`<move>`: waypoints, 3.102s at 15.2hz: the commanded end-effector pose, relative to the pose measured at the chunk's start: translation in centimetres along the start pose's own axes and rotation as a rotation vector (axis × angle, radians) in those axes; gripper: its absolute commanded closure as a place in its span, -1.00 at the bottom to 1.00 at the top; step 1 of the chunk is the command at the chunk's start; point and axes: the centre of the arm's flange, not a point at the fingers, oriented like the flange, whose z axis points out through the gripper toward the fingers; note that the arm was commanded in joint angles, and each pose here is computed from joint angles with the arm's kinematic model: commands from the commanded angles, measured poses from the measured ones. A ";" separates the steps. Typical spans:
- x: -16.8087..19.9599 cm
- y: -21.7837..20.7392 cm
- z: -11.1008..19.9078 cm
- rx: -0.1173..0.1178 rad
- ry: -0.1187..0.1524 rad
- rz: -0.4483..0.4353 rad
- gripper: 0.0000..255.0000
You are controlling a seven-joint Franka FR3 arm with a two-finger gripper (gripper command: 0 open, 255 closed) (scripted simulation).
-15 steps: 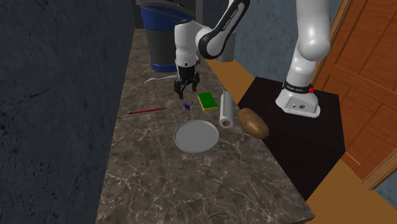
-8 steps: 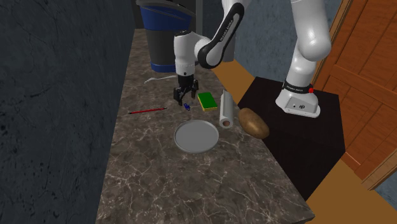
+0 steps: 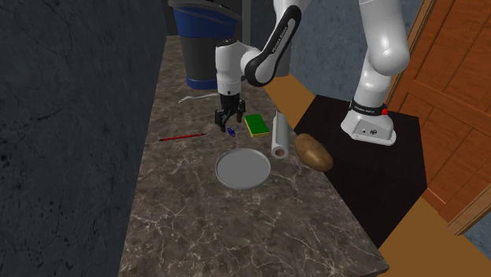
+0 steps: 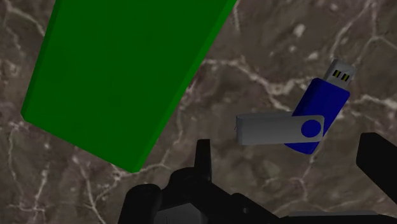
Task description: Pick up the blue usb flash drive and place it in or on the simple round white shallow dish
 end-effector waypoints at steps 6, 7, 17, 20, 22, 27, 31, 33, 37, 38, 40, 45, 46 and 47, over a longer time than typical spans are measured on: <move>0.0 0.0 0.0 0.000 0.000 0.000 1.00; 0.0 0.0 0.0 0.000 0.000 0.000 1.00; 0.0 0.0 -3.7 0.000 0.000 0.000 1.00; 0.0 0.0 -5.3 0.000 0.000 0.000 1.00; 0.0 0.0 -6.3 0.000 0.000 0.000 1.00; 0.0 0.0 -9.0 0.000 0.000 0.000 1.00; -2.2 -1.6 -10.1 0.000 0.000 0.000 1.00; -4.3 -3.2 -10.2 0.000 0.000 0.000 1.00; -8.5 -6.3 -10.3 0.000 0.000 0.000 1.00; -9.6 -7.1 -10.4 0.000 0.000 0.000 1.00; -11.7 -8.7 -10.5 0.000 0.000 0.000 1.00; -16.9 -12.7 -10.7 0.000 0.000 0.000 1.00; -17.3 -12.9 -10.7 0.000 0.000 0.000 1.00; -17.3 -12.9 -10.2 0.000 0.000 0.000 1.00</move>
